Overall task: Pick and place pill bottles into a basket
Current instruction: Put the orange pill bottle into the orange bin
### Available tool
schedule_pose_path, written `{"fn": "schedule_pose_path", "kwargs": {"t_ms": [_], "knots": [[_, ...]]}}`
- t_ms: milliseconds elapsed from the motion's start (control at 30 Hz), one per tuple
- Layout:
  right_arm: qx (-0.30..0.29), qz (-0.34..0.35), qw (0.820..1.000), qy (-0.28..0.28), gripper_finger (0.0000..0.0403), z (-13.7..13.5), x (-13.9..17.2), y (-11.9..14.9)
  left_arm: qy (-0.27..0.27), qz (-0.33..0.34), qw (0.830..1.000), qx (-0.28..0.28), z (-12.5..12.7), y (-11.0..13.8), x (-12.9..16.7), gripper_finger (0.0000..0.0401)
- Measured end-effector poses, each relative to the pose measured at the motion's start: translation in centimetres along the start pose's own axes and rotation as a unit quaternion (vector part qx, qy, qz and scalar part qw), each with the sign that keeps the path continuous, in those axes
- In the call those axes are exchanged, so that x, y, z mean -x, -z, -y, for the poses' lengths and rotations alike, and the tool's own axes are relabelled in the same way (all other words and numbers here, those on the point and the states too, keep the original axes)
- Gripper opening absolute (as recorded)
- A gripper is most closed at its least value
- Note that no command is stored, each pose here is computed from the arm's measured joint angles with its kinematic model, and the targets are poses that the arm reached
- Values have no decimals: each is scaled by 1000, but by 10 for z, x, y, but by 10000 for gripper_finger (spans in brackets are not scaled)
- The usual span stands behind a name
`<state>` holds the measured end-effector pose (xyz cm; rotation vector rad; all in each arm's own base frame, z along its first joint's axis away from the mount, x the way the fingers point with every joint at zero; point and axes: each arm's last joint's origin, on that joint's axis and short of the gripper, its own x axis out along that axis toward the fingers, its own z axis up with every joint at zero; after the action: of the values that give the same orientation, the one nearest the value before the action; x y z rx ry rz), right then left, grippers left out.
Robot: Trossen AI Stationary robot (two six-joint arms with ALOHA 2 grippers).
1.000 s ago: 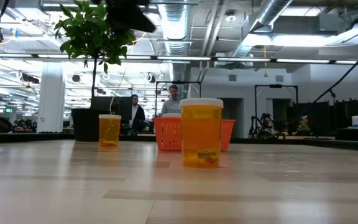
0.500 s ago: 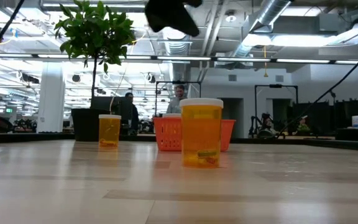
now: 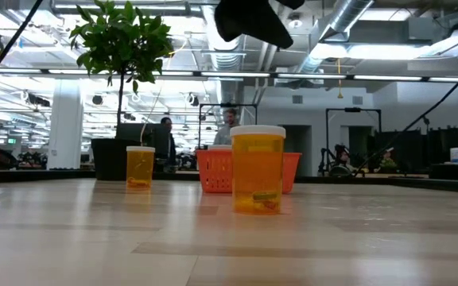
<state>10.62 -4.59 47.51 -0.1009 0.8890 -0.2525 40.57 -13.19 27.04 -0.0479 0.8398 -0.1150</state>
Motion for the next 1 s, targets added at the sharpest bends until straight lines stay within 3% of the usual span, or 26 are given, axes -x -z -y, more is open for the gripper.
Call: {"fn": "schedule_pose_path", "kwargs": {"t_ms": [167,333,500,1000], "knots": [[2,1,1000,0,296,0,1,1,2,20,1000,3,2,-4,0,249],[5,1,1000,0,296,0,1,0,13,18,997,71,2,-4,0,249],[2,1,1000,0,296,0,1,0,24,-2,995,101,-1,-2,0,249],[-2,1,1000,0,296,0,1,0,-8,-58,995,86,-12,8,0,249]]}}
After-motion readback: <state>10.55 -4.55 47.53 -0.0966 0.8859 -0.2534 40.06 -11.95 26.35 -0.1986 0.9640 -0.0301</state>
